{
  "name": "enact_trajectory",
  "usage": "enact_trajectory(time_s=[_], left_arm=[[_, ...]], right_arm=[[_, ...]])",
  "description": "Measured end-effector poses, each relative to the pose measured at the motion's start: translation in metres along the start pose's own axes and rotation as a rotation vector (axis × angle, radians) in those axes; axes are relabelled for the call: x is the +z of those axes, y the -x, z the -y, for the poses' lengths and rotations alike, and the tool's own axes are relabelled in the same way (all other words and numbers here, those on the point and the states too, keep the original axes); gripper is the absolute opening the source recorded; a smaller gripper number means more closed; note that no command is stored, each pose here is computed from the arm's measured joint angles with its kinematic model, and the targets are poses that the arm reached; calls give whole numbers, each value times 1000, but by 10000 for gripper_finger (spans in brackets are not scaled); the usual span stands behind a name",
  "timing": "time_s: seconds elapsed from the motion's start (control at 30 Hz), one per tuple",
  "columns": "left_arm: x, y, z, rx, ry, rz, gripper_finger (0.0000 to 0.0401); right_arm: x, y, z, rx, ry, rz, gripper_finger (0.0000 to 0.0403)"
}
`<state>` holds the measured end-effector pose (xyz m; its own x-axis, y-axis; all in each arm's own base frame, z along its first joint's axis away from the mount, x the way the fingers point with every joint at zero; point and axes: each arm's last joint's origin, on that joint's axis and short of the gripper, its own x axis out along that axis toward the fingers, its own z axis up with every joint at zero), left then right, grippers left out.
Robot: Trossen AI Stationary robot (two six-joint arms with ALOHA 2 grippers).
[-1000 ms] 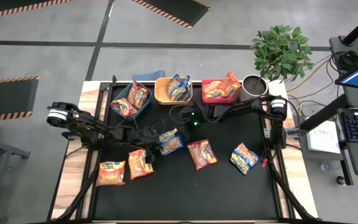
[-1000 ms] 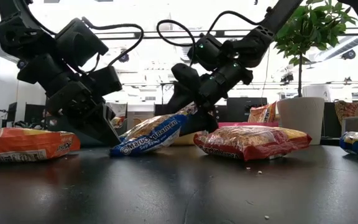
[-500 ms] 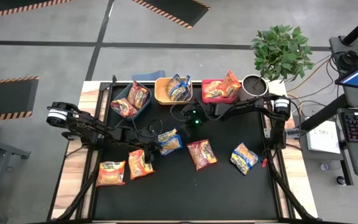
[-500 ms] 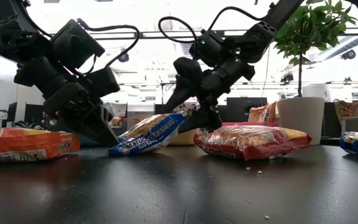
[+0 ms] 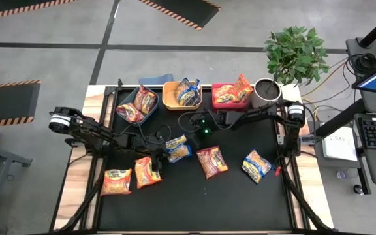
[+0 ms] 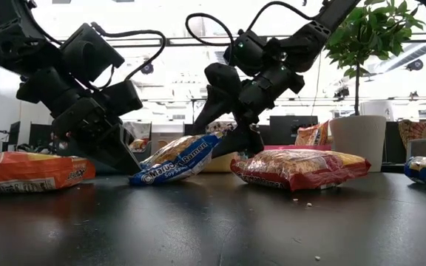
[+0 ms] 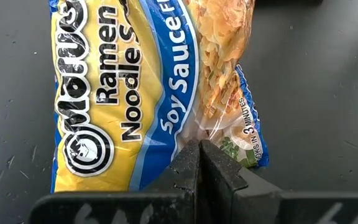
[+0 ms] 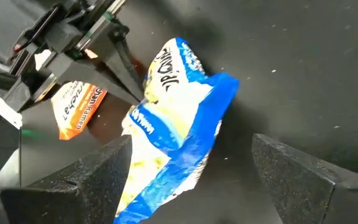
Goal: Sort Maruchan noodles
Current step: Put the blue noodle pack into the yellow bin
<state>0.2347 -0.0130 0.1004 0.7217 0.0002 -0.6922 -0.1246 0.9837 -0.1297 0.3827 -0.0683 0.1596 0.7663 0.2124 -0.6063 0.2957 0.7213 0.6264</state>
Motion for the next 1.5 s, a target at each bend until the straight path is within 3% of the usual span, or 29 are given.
enact_trajectory(time_s=[0.63, 1.5], left_arm=[[1, 0, 0, -2, -2, 13, 1], [3, 0, 0, -6, -1, 33, 1]], right_arm=[[-3, -20, -7, 71, 33, 78, 305], [-15, -41, -2, 51, 9, 82, 285]])
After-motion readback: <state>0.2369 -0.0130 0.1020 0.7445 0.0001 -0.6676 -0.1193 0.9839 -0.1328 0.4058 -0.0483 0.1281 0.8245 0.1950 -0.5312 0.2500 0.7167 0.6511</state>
